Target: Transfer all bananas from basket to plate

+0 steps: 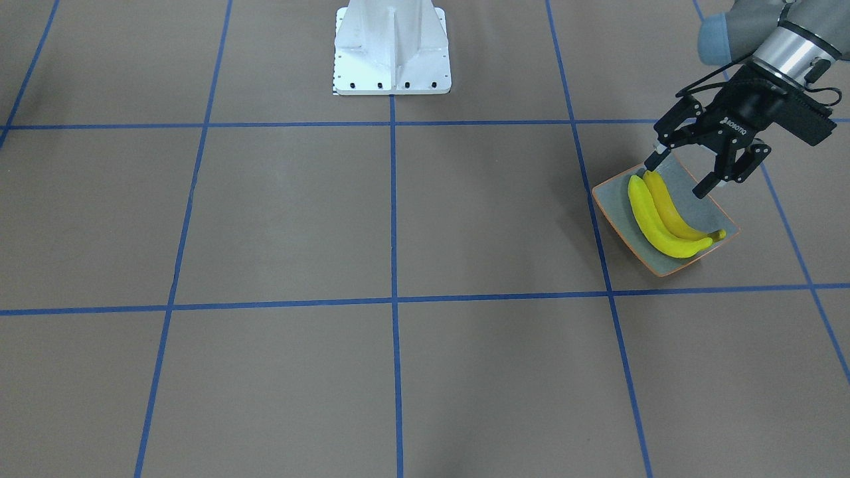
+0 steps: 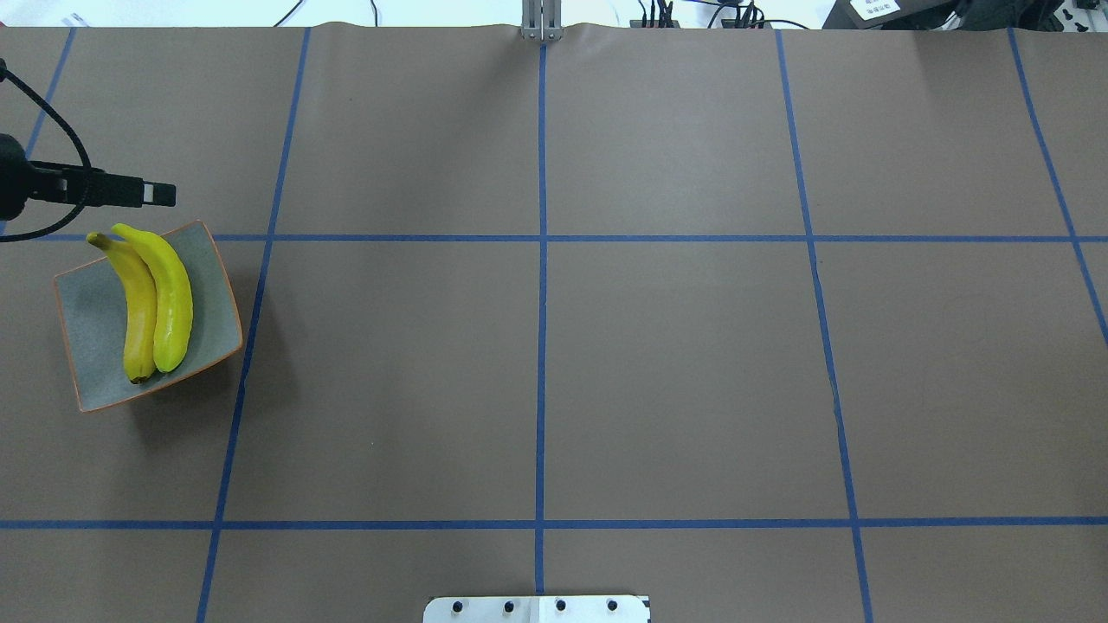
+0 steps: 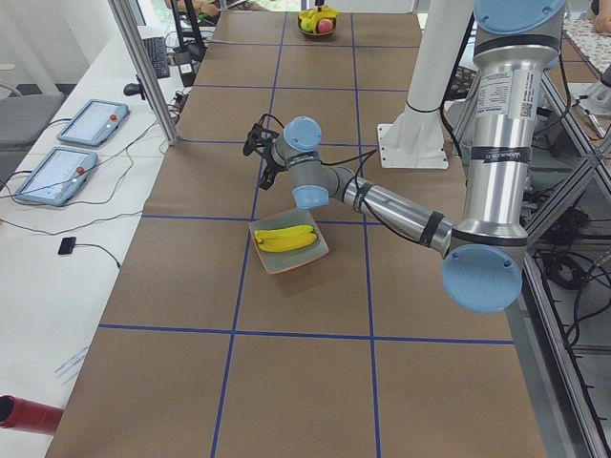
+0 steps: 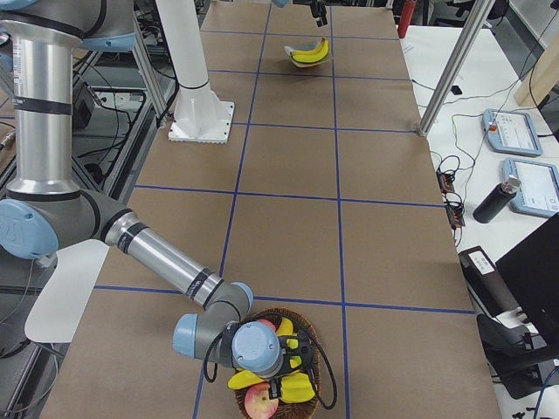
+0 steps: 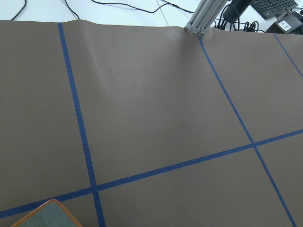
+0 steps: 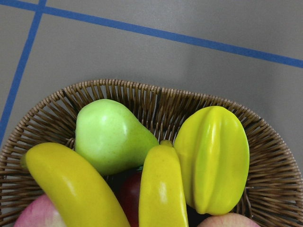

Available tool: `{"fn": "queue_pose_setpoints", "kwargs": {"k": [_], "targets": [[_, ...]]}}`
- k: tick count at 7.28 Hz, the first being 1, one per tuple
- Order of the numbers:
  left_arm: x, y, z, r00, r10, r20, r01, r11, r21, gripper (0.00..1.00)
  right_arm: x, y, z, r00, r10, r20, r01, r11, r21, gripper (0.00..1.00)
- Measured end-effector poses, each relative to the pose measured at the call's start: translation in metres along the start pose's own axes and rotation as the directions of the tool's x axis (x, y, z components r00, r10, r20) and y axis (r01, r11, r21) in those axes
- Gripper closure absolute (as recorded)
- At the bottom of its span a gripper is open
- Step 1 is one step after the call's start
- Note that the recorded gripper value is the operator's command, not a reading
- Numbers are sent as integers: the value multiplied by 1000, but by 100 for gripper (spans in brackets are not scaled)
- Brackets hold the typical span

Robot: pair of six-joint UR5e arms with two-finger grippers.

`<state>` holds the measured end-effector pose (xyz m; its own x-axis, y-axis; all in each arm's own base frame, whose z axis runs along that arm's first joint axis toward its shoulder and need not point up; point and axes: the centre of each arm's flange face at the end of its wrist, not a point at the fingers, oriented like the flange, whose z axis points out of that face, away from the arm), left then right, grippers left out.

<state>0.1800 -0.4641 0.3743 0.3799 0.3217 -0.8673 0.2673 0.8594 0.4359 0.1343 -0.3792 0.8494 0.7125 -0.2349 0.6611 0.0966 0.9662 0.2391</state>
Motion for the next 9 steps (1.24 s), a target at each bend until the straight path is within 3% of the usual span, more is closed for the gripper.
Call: {"fn": "queue_pose_setpoints", "kwargs": {"k": [2,3,5,9], "targets": [[1,-1,0,1000,1,0,-1,1000,2,1,-1,0,4,1000,-17,-24,17,1000,-13,94],[1,-1,0,1000,1,0,-1,1000,3,1,-2,-1,5,999,-22,-27,22,1000,-15,100],[1,-1,0,1000,1,-1,-1,1000,4,1,-5,-9,2,999,-38,-31,38,999,-7,100],[-2,0,2,1000,-4,1,4,1000,-5,1,-26,-49,-37,993,-99,-68,104,993,62,100]]}}
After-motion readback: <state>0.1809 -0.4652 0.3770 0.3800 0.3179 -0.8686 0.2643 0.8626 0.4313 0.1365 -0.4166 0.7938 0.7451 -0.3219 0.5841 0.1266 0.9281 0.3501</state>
